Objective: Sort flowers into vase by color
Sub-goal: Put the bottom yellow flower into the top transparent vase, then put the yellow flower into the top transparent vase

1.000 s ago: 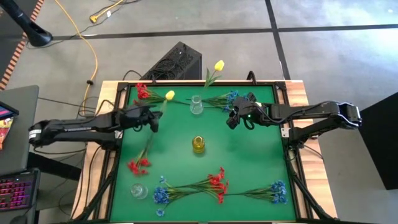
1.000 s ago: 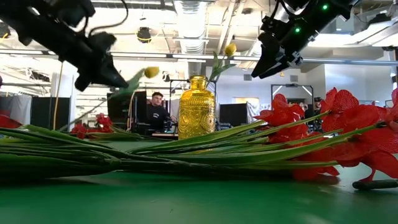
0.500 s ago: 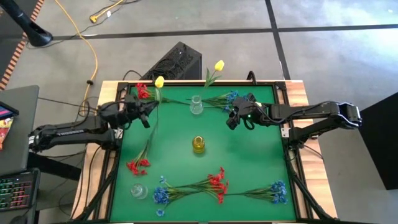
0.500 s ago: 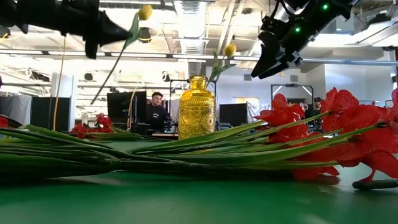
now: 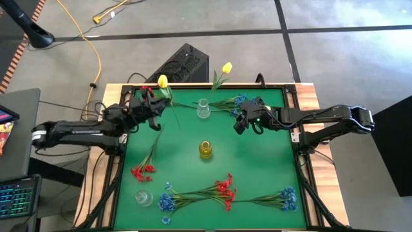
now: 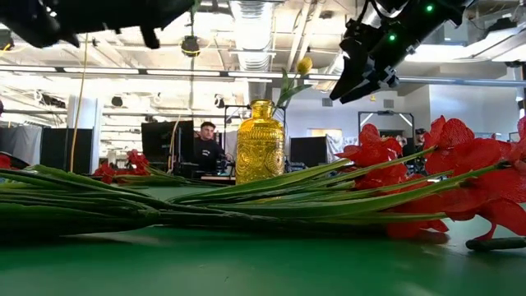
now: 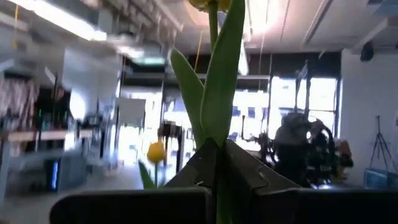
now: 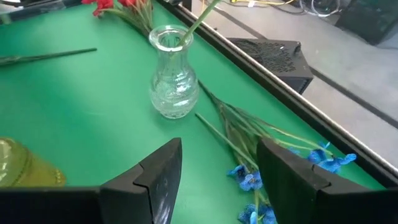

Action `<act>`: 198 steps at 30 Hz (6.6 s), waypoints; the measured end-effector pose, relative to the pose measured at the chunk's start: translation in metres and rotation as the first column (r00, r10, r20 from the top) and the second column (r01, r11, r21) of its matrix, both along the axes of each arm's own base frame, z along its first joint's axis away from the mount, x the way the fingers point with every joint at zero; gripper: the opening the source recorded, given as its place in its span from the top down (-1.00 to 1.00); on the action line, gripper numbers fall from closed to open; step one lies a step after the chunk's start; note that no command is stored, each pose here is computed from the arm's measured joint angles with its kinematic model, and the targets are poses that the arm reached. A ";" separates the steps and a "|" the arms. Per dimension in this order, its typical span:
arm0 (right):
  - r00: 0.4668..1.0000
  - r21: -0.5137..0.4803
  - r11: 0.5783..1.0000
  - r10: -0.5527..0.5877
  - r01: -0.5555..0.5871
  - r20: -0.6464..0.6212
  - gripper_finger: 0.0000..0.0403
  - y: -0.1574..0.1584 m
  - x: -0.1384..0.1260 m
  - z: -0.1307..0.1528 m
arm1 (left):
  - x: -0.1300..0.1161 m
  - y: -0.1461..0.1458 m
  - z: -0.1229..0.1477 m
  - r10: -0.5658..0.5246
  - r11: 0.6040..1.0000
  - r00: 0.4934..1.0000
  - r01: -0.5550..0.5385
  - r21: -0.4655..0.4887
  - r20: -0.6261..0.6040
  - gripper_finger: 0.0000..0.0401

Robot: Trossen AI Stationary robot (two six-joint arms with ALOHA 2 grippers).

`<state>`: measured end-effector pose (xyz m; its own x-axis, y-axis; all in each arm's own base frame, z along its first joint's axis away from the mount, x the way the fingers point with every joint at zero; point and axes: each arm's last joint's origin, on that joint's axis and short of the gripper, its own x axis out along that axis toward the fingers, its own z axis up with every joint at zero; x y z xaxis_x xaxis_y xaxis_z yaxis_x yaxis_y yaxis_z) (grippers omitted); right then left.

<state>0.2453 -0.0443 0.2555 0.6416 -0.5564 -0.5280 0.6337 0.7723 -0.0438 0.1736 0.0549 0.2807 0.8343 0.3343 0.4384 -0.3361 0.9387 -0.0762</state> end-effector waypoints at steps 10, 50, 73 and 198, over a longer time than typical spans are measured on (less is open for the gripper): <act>1.000 0.002 1.000 0.003 -0.003 -0.001 -0.16 0.001 0.000 0.000 | 0.055 0.055 0.028 -0.081 0.995 0.997 0.081 0.061 -0.001 0.99; 1.000 -0.016 1.000 0.020 -0.020 -0.024 -0.16 0.001 0.000 -0.001 | 0.112 0.136 -0.014 -0.064 0.995 0.959 0.039 -0.097 -0.275 0.99; 0.999 -0.017 1.000 0.020 -0.020 -0.027 -0.16 0.001 0.000 -0.001 | 0.116 0.132 -0.035 -0.103 0.981 0.889 0.018 -0.191 -0.447 0.77; 0.852 0.063 0.993 -0.056 0.103 -0.520 0.77 -0.085 -0.076 -0.019 | 0.077 0.080 -0.044 -0.232 0.945 0.467 -0.098 -0.311 -0.853 0.03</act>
<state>0.1698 -0.1290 0.2363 0.2184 -0.5313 -0.8185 0.5972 0.7362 -0.3185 0.2507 0.1346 0.2363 0.7426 0.2228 -0.6316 -0.3158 0.9481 -0.0369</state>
